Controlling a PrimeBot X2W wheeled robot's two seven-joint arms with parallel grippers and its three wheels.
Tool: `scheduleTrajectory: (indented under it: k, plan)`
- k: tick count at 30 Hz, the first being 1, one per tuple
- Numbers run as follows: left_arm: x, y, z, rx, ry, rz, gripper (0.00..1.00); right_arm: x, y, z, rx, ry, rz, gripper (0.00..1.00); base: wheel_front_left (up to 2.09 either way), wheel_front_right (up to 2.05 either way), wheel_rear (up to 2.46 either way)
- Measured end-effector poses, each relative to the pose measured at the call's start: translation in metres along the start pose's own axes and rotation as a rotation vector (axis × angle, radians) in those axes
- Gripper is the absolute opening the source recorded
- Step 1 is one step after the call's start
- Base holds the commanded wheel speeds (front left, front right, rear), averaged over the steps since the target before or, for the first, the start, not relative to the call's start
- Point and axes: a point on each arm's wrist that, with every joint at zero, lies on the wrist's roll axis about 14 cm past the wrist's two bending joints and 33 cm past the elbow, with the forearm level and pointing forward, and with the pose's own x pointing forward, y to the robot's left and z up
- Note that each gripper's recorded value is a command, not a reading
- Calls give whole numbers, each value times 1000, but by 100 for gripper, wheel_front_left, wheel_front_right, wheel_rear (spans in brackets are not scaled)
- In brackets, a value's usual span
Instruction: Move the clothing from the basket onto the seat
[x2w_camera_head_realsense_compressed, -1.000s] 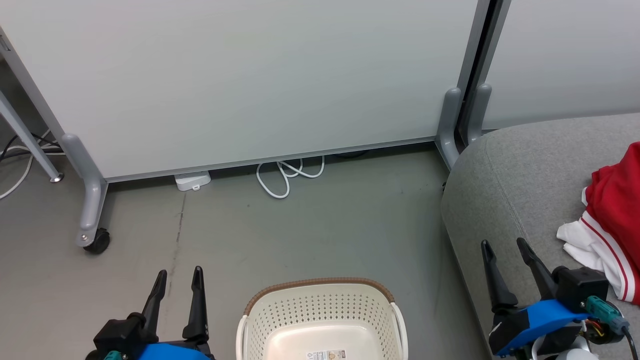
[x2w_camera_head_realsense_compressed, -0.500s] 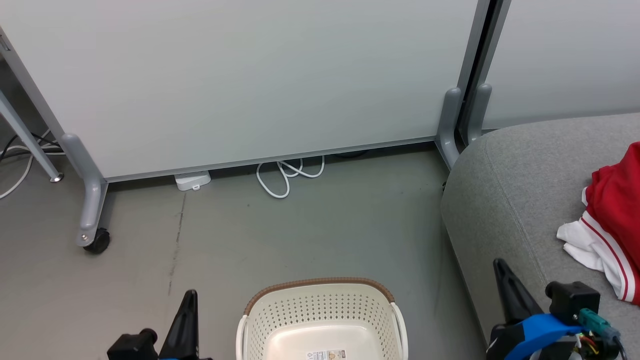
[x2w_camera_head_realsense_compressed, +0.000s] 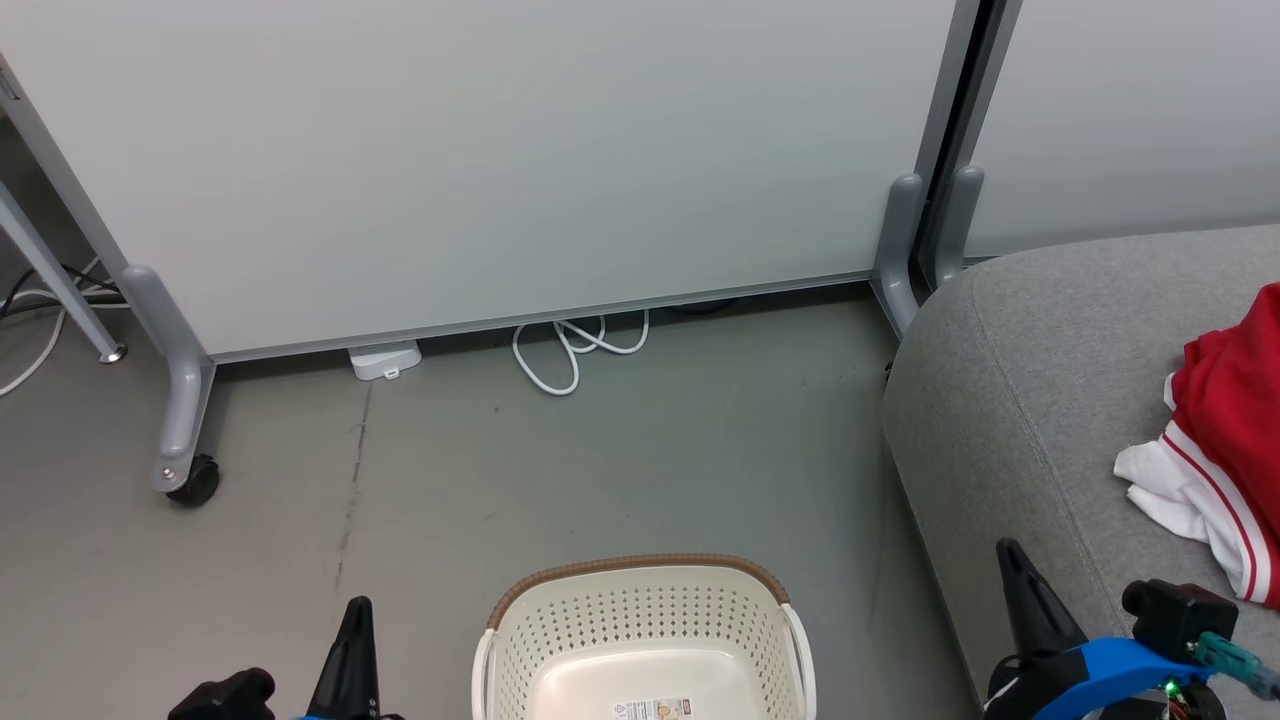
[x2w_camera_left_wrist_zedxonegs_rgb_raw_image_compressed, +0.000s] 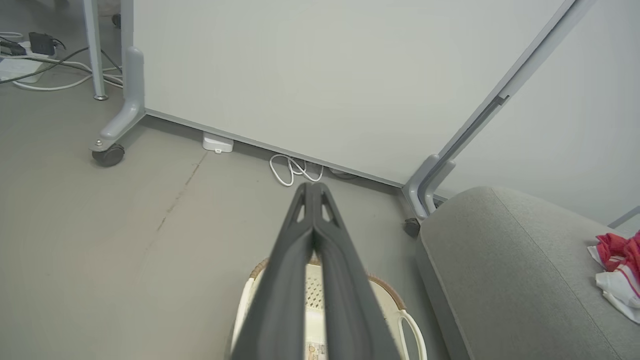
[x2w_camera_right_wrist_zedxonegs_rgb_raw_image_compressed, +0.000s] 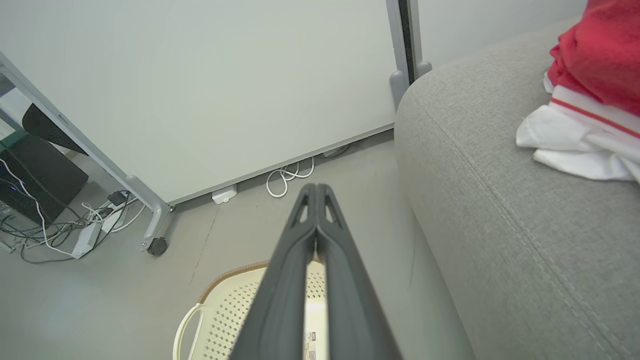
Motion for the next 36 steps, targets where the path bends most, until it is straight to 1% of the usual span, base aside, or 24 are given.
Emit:
scheduleTrajectory:
  k: [18,36]
  plan:
    - [11,4,17,-264,-30,35,0,2,-4,8,296,-23,-18,0,0,0,0]
    - [19,5,33,-483,-57,35,0,6,-5,19,536,-52,-10,0,0,0,0]
